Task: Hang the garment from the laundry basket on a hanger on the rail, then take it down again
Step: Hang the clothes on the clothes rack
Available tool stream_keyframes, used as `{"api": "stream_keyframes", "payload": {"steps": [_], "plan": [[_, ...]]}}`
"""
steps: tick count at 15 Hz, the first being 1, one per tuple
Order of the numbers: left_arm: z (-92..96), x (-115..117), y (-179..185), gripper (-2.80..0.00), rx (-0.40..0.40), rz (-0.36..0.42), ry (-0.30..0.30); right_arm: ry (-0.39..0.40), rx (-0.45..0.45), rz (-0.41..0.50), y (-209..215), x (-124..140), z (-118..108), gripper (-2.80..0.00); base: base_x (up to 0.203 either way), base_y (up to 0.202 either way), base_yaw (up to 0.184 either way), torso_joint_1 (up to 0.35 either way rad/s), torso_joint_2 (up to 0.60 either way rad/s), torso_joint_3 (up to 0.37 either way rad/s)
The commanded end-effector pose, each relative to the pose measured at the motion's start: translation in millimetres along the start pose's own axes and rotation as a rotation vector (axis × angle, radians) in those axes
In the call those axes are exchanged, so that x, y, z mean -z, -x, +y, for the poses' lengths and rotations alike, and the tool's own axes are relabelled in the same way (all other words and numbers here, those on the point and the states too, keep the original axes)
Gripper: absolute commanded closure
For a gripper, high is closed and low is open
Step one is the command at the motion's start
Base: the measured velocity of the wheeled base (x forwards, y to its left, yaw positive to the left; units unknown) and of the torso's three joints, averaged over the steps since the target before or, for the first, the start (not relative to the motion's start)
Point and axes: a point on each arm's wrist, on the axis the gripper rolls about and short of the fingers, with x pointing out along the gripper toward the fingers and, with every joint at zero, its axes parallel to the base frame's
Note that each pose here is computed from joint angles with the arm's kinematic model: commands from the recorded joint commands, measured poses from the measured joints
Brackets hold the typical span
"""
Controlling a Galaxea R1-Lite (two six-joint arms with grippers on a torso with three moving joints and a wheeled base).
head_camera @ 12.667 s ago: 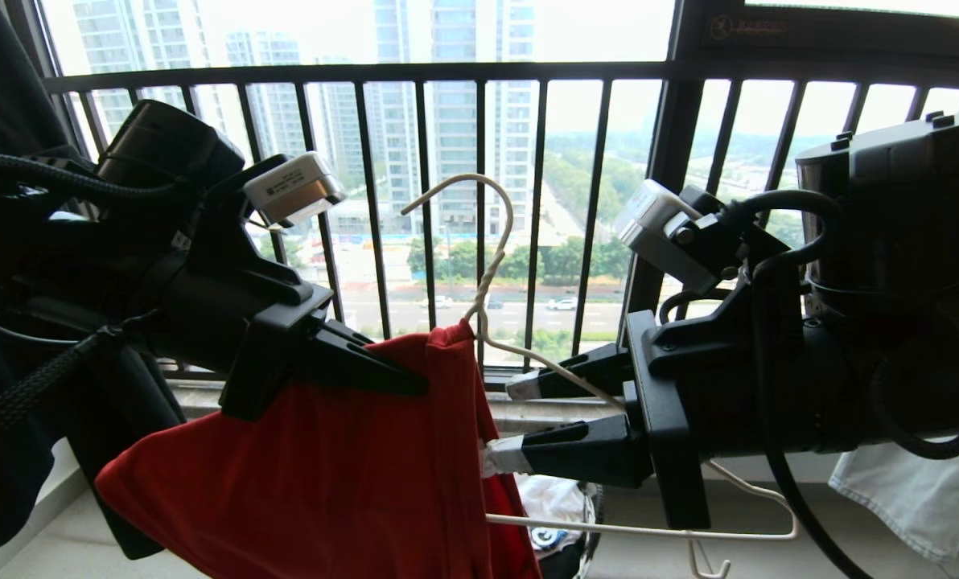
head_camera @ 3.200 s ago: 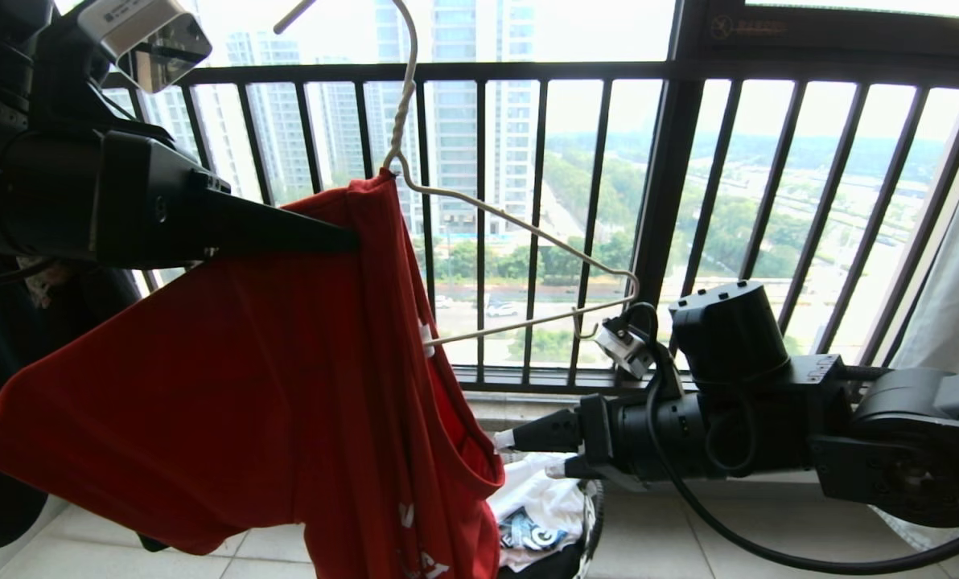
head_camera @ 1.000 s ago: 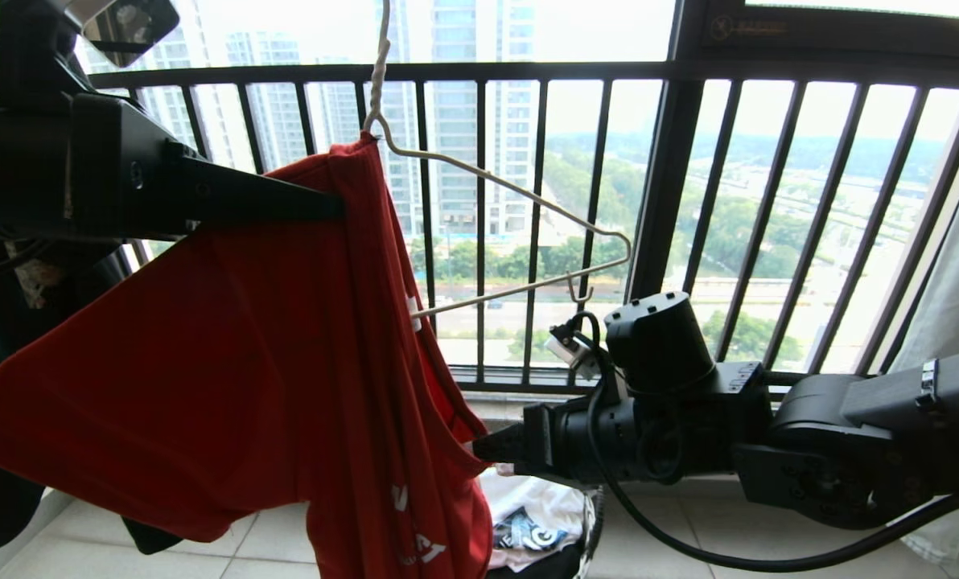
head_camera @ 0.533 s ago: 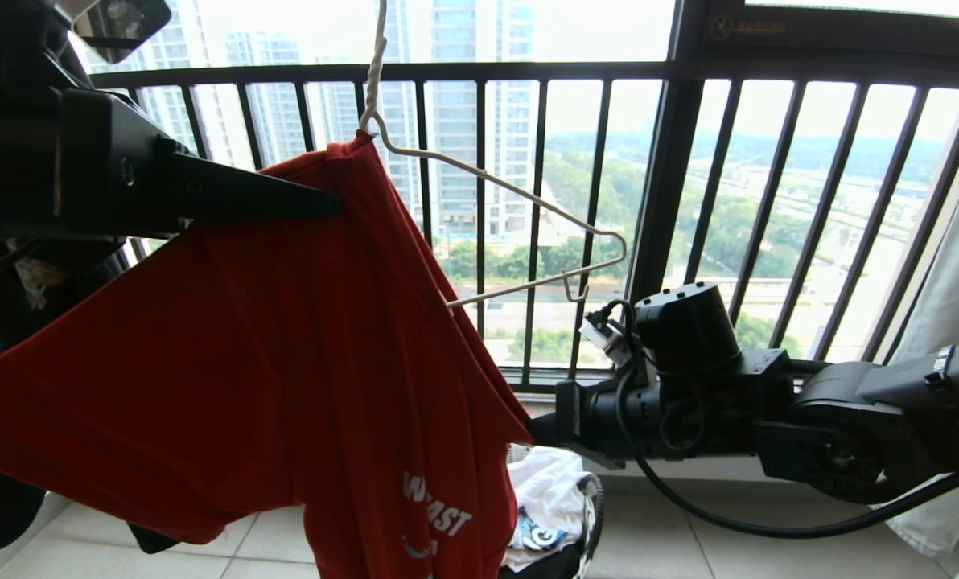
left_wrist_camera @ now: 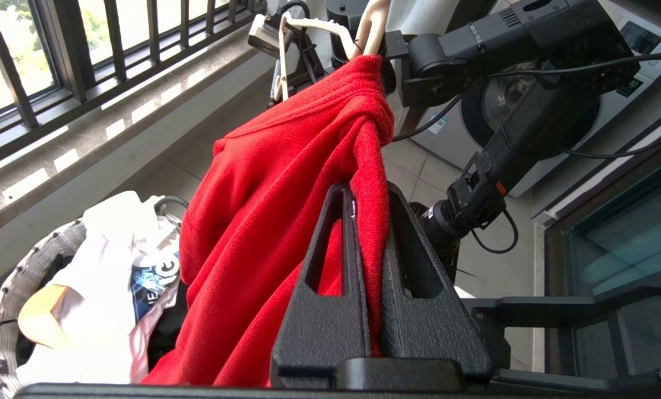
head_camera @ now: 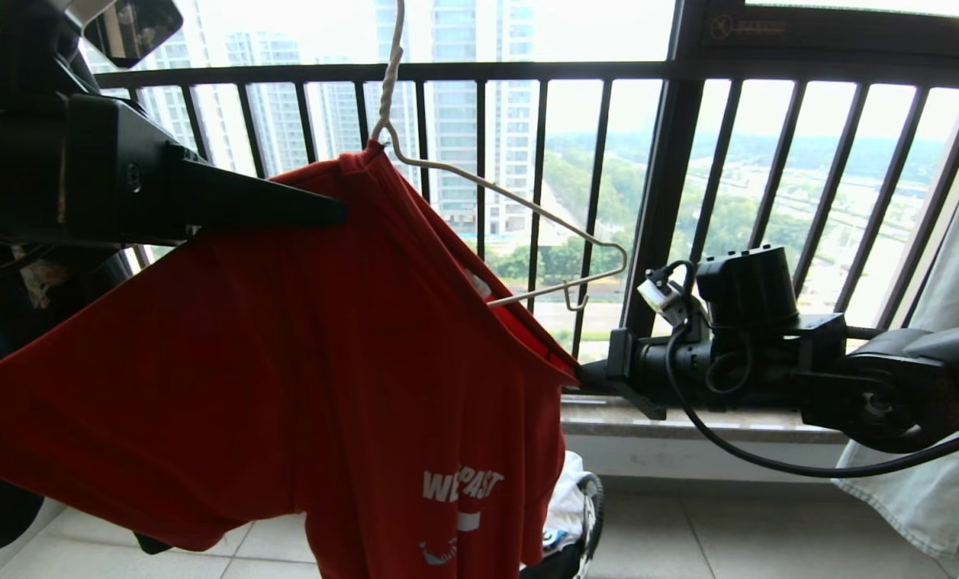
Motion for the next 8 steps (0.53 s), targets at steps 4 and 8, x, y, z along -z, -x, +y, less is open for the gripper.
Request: {"api": "stream_keyframes", "payload": {"steps": [4,8], "plan": [[3.4,3.0,-9.8,0.0,0.031,0.024,0.016,-0.01,0.041,-0.022,11.6,-26.6,2.3,0.0,0.0,0.0,0.0,0.0,0.0,0.0],[21.1,6.5,-21.3,0.0,0.023,0.048,0.038,-0.027,0.085,-0.031,23.8,-43.1,1.4,0.0,0.0,0.0,0.0,0.0,0.0,0.0]]}}
